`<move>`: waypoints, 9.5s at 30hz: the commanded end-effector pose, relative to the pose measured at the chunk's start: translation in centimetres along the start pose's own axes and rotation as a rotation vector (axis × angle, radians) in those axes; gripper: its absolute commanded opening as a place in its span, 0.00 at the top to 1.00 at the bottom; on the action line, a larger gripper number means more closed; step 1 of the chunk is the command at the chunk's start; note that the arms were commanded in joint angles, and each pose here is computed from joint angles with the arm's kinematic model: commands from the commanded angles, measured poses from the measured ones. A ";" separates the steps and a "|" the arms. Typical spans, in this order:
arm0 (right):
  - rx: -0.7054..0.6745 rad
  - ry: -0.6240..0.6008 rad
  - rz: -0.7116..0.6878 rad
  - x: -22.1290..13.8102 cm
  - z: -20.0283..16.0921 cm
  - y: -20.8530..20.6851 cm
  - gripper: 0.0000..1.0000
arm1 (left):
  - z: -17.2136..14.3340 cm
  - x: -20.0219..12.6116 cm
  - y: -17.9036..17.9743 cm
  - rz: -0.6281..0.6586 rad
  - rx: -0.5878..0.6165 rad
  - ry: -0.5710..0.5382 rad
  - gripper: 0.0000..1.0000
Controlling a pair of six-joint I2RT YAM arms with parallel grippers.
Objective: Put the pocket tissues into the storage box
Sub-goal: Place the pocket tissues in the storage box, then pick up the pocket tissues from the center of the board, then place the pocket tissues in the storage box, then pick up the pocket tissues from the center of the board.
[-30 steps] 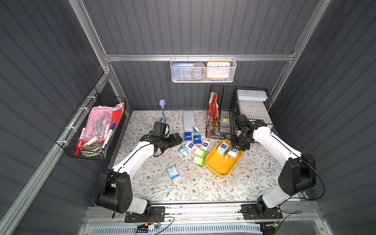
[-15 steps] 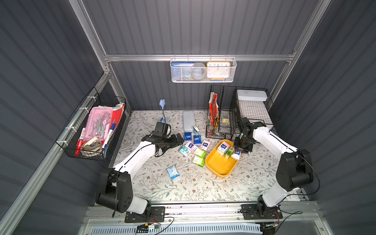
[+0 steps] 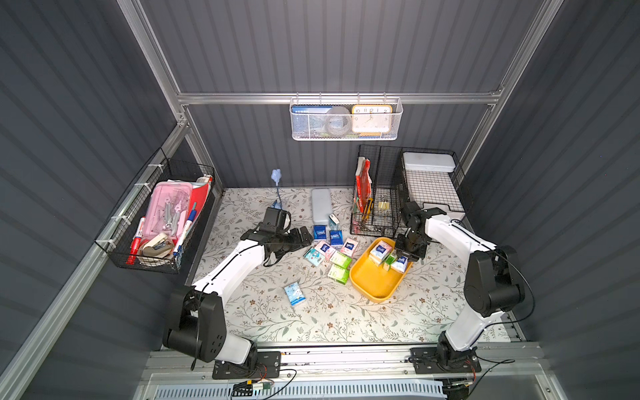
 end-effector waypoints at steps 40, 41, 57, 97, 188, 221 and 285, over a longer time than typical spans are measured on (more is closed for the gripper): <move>0.003 -0.091 -0.043 0.2 0.4 0.2 1.00 | 0.7 -1.5 -0.7 0.016 0.017 -0.050 0.01; 0.001 -0.085 -0.044 0.6 0.5 0.2 1.00 | 0.7 -1.6 -0.8 0.016 0.018 -0.051 0.01; -0.093 -0.197 -0.012 -3.1 0.4 2.2 0.88 | -0.6 -2.1 1.9 0.175 0.039 -0.016 0.01; -1.186 0.038 0.048 2.8 -9.4 22.9 0.32 | -1.5 -3.6 10.4 0.158 -0.384 -0.084 0.01; 0.230 -0.131 0.101 -1.9 -1.8 0.5 0.62 | 0.6 -1.3 0.0 0.006 -0.060 -0.046 0.01; 0.181 -0.209 0.072 -4.7 -1.9 -0.2 0.33 | 0.3 -1.7 0.7 0.038 -0.066 -0.061 0.01; -0.143 -0.341 0.148 -6.3 -3.4 5.4 0.33 | -12.6 4.7 9.1 0.440 -0.180 0.296 0.57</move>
Point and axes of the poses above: each gripper's point midway between its finger pads, its own x axis out along the fingers, its own y axis along the line the jaws close on, z = x × y, the point moved 5 cm from there along -x, back along the fingers, and after that the axes turned 11 degrees about -x, right-handed, at the moved point
